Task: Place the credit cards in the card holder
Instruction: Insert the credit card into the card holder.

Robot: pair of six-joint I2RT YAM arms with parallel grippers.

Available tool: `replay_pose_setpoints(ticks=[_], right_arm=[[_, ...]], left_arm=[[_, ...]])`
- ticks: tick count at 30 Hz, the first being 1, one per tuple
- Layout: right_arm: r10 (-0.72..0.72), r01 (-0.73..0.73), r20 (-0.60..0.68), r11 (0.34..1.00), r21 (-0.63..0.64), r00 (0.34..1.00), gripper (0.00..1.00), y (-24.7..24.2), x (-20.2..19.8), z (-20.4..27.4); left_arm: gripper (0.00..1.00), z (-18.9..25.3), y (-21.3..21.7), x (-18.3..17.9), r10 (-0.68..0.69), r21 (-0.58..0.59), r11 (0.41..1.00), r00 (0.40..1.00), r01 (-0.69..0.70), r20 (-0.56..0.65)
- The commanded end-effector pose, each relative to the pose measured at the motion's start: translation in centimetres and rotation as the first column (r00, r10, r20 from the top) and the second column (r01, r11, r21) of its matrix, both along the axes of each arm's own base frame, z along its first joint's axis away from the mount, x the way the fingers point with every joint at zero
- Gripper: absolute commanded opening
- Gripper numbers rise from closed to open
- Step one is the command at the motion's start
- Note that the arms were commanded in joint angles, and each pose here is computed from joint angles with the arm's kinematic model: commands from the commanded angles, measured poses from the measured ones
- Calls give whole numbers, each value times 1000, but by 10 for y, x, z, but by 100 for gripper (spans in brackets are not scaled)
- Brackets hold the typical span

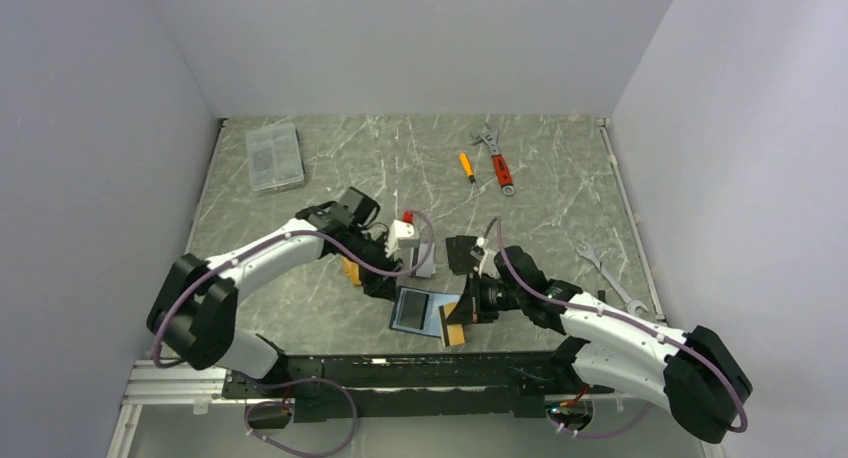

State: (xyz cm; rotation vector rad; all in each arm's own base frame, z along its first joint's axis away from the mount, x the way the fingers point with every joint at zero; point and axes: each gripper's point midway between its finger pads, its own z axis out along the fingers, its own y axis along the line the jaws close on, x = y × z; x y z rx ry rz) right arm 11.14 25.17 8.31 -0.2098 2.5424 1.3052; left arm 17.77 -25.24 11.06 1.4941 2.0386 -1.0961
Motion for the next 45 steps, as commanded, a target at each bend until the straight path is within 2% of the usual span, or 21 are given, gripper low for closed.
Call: replay_pose_setpoints(ticks=[1,8,21,45], right_arm=[[-51,46,-70,996,-70,996,0,-14,-7,-16],[-85,74,-97,991,-115,992,0,-27,-11,-29],[-138,126,-116,986,-109,984,0,-43,-16,-40],[-173,143,-181,975,-169,968,0,-45,-13,-66]], left_arm=[[64,-39,6,3,-94,176,982,991,76,98],[63,-67,1,-5,-154,256,958,984,126,93],[59,-80,-13,-7,-257,329,924,954,195,156],[51,-89,-16,-8,-322,366,898,931,244,169]])
